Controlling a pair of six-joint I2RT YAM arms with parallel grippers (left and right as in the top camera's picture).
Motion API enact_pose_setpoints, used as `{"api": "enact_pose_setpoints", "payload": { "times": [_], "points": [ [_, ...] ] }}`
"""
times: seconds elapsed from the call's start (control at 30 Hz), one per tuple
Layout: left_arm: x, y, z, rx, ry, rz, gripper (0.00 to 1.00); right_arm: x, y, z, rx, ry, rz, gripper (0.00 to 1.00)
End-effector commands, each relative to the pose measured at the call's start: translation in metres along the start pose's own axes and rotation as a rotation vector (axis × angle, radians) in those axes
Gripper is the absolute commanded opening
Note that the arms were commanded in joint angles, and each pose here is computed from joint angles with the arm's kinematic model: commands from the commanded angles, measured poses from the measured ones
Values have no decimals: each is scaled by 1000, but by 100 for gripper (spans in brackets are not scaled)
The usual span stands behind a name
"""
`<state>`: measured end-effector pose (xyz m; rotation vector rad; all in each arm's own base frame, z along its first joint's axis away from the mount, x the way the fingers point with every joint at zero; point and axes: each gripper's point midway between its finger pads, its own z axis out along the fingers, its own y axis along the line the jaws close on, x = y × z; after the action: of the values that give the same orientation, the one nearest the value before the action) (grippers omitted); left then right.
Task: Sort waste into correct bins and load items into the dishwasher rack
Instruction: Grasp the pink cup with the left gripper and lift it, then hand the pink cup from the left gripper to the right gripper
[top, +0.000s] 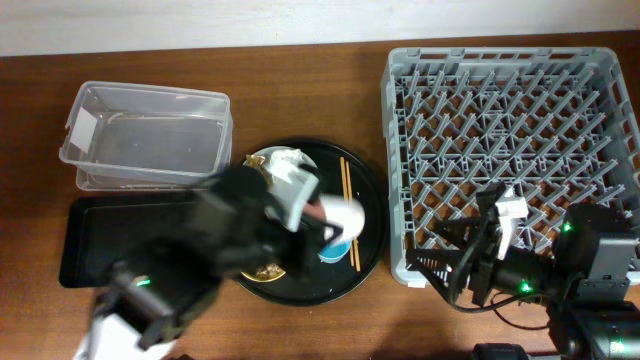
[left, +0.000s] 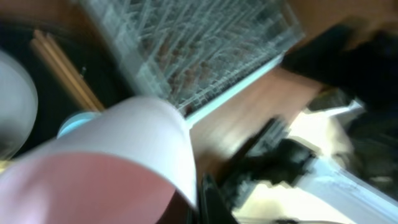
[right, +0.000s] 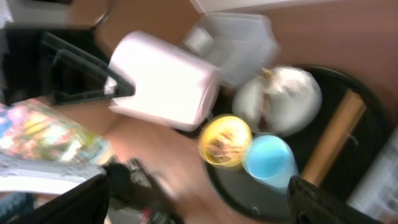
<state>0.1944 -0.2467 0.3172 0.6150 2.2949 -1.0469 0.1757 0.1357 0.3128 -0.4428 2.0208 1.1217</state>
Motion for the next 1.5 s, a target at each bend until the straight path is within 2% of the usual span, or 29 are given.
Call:
{"api": "enact_pose_setpoints", "payload": {
  "times": [0.0, 0.1, 0.17, 0.23, 0.27, 0.33, 0.5, 0.7, 0.77, 0.87, 0.93, 0.97, 1.0, 1.03, 1.07, 1.1, 1.13, 1.17, 1.2, 1.23, 1.27, 1.3, 1.33, 1.37, 1.43, 1.47],
  "points": [
    [-16, -78, -60, 494, -93, 218, 0, -11, 60, -4, -309, -3, -69, 92],
    [-18, -82, -60, 532, -86, 225, 0, -27, 85, 3, -382, -24, -161, 95],
    [-15, -98, -70, 638, -77, 276, 0, -34, 93, 10, -410, -32, -196, 95],
    [-15, -99, -71, 642, -77, 279, 0, -36, 92, 20, -436, -2, -168, 95],
    [-13, -102, -73, 664, -72, 286, 0, -38, 89, 28, -449, 11, -165, 91],
    [-11, -105, -75, 688, -61, 289, 0, -46, 90, 33, -466, -8, -204, 91],
    [-6, -112, -88, 693, -85, 320, 0, -62, 61, 23, -388, -56, -135, 92],
    [-13, -107, -84, 644, -118, 325, 0, -42, 92, 21, -542, 35, -159, 92],
    [-15, -107, -83, 642, -124, 331, 0, -35, 100, 32, -553, 61, -161, 89],
    [-13, -104, -80, 639, -107, 310, 0, -36, 104, 37, -551, 57, -179, 76],
    [-11, -103, -79, 636, -93, 293, 0, -41, 109, 33, -565, 26, -229, 88],
    [-10, -103, -79, 636, -91, 291, 0, -42, 110, 33, -567, 21, -233, 87],
    [-10, -103, -79, 635, -92, 291, 0, -42, 110, 33, -567, 24, -223, 75],
    [-11, -102, -79, 632, -95, 295, 0, -42, 110, 33, -567, 24, -223, 71],
    [-13, -99, -77, 607, -105, 291, 0, -41, 110, 33, -570, 28, -219, 62],
    [-16, -96, -75, 585, -114, 287, 1, -41, 110, 33, -569, 31, -216, 62],
    [-18, -93, -72, 558, -125, 282, 14, -42, 109, 33, -563, 27, -215, 62],
    [-22, -79, -65, 473, -139, 249, 42, -50, 89, 33, -482, -4, -176, 60],
    [-22, -66, -59, 396, -138, 211, 48, -55, 71, 35, -401, -28, -133, 59],
    [-19, -48, -52, 296, -126, 159, 53, -60, 22, 32, -191, -71, -31, 58],
    [-17, -41, -50, 259, -118, 139, 56, -59, -8, 27, -56, -92, 18, 58],
    [-13, -30, -47, 201, -103, 109, 63, -49, -61, 9, 202, -108, 130, 58],
    [-11, -24, -46, 172, -97, 95, 65, -38, -91, -6, 379, -99, 209, 57],
    [-10, -19, -45, 143, -93, 85, 66, -13, -127, -37, 683, -48, 295, 57],
    [-7, -9, -43, 87, -86, 65, 68, 10, -143, -67, 921, 39, 337, 57],
    [-8, -6, -43, 72, -89, 64, 69, 21, -145, -69, 956, 106, 346, 58]
  ]
}}
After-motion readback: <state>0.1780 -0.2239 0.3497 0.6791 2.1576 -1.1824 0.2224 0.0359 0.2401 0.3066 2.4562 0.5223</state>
